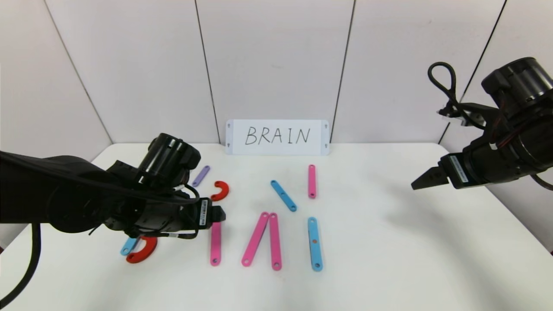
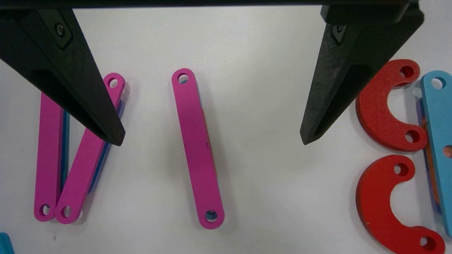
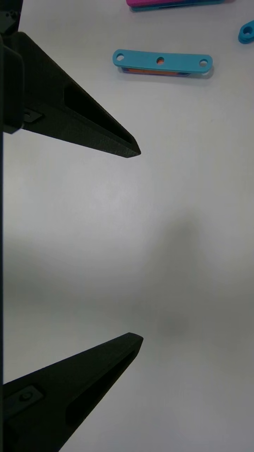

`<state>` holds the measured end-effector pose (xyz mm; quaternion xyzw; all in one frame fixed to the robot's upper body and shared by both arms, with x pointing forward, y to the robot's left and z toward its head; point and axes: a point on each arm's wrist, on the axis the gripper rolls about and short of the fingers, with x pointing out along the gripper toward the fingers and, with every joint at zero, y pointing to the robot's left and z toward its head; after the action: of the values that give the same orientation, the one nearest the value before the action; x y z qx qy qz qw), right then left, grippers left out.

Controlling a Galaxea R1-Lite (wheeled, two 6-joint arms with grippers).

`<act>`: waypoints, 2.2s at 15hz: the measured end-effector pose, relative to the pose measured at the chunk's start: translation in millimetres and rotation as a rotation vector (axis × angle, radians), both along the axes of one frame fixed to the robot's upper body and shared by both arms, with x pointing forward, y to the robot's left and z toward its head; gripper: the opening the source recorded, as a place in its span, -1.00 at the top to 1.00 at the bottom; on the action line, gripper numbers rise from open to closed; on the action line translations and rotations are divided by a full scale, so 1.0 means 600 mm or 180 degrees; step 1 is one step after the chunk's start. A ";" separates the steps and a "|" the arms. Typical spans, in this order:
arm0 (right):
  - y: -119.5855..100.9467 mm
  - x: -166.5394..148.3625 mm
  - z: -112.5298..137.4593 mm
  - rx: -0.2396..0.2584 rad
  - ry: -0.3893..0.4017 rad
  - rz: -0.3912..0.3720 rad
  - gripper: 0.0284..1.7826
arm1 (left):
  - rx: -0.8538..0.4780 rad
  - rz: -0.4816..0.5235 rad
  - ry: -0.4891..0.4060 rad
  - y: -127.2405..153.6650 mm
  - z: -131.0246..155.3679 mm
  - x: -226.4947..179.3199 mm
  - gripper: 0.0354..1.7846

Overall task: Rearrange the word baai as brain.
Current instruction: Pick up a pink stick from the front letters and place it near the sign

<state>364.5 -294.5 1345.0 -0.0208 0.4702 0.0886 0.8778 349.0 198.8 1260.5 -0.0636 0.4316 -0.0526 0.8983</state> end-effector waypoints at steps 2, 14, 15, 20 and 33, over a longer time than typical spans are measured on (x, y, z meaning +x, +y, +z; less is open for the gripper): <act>0.000 0.000 0.000 -0.0003 -0.0001 -0.0002 -0.95 | 0.0007 0.0018 0.0064 -0.005 -0.011 0.004 -0.95; -0.001 -0.003 0.003 0.0007 -0.0018 0.0001 -0.95 | 0.0126 0.0031 0.0224 -0.020 -0.059 0.029 -0.95; 0.000 -0.003 0.003 0.0007 -0.0018 0.0003 -0.95 | 0.0130 0.0027 0.0238 -0.021 -0.062 0.030 -0.95; -0.001 -0.004 0.003 0.0003 -0.0015 0.0001 -0.95 | 0.0126 0.0022 0.0236 -0.026 -0.064 0.036 -0.95; -0.001 -0.004 0.002 -0.0001 -0.0012 -0.0002 -0.95 | 0.0126 -0.0040 0.0249 -0.036 -0.066 0.031 -0.95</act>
<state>362.2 -294.8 1346.4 -0.0209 0.4686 0.0882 0.8787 367.7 177.1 1221.1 -0.0451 0.4678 -0.0473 0.8814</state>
